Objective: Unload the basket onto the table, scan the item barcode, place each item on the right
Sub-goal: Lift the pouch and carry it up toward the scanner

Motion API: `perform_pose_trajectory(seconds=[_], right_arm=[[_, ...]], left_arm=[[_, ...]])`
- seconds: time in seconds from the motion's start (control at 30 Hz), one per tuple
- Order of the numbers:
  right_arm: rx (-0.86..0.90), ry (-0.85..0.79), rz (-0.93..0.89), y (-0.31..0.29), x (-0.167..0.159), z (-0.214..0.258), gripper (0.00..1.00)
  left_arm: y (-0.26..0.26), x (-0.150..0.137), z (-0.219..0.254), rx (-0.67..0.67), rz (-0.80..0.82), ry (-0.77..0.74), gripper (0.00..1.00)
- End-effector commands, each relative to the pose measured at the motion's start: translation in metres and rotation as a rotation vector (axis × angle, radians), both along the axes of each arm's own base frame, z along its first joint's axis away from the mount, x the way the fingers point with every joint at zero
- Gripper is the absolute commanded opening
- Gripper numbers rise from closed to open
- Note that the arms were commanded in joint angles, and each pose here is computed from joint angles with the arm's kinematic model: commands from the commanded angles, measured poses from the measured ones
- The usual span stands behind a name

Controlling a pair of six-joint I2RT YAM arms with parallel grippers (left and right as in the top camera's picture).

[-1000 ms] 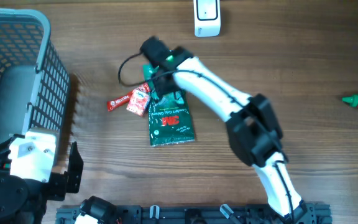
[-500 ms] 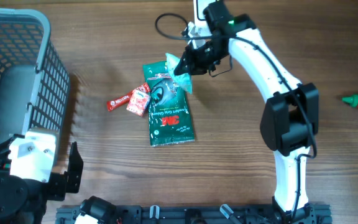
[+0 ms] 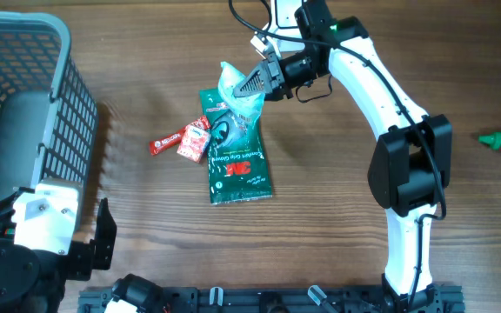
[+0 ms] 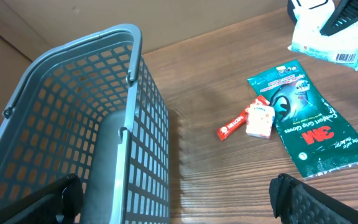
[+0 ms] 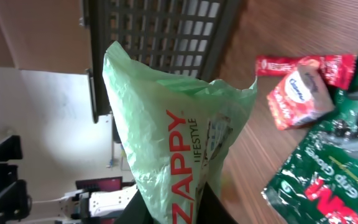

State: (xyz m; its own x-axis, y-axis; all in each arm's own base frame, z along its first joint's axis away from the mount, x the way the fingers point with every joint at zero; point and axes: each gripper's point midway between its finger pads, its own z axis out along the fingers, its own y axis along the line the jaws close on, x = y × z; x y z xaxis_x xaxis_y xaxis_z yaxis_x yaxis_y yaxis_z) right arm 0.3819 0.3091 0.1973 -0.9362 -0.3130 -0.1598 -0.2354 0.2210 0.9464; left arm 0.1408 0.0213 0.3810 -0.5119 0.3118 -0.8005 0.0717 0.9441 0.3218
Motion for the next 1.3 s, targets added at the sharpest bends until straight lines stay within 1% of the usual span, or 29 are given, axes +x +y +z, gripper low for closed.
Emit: perform_pose_trajectory(seconds=[0.0,0.1,0.2,0.27,0.33,0.73,0.8,0.9,1.0,1.17,1.27], right_arm=[[0.093,0.09,0.021,0.006,0.0,-0.006,0.04],[0.179,0.169,0.038,0.01,0.004,-0.017,0.04],[0.19,0.266,0.033,0.012,0.007,-0.041,0.04],[0.233,0.316,0.041,0.013,0.008,-0.047,0.05],[0.238,0.346,0.044,0.015,0.007,-0.053,0.04],[0.237,0.338,0.059,0.02,0.004,-0.055,0.04],[0.203,0.324,0.051,0.02,0.005,-0.062,0.04],[0.097,0.33,0.029,0.019,0.003,-0.079,0.04],[-0.01,0.359,0.014,0.014,-0.005,-0.093,0.04],[-0.007,0.332,0.053,0.006,-0.024,-0.078,0.04],[0.01,0.286,0.088,0.0,-0.04,-0.06,0.04]], left_arm=[[-0.001,0.001,0.0,-0.012,0.006,0.001,1.0],[-0.001,0.001,0.0,-0.012,0.006,0.001,1.0],[-0.001,0.001,0.0,-0.012,0.006,0.001,1.0],[-0.001,0.001,0.0,-0.012,0.006,0.001,1.0],[-0.001,0.001,0.0,-0.012,0.006,0.001,1.0],[-0.001,0.001,0.0,-0.012,0.006,0.001,1.0],[-0.001,0.001,0.0,-0.012,0.006,0.001,1.0],[-0.001,0.001,0.0,-0.012,0.006,0.001,1.0],[-0.001,0.001,0.0,-0.012,0.006,0.001,1.0],[-0.001,0.001,0.0,-0.012,0.006,0.001,1.0],[-0.001,0.001,0.0,-0.012,0.006,0.001,1.0]])
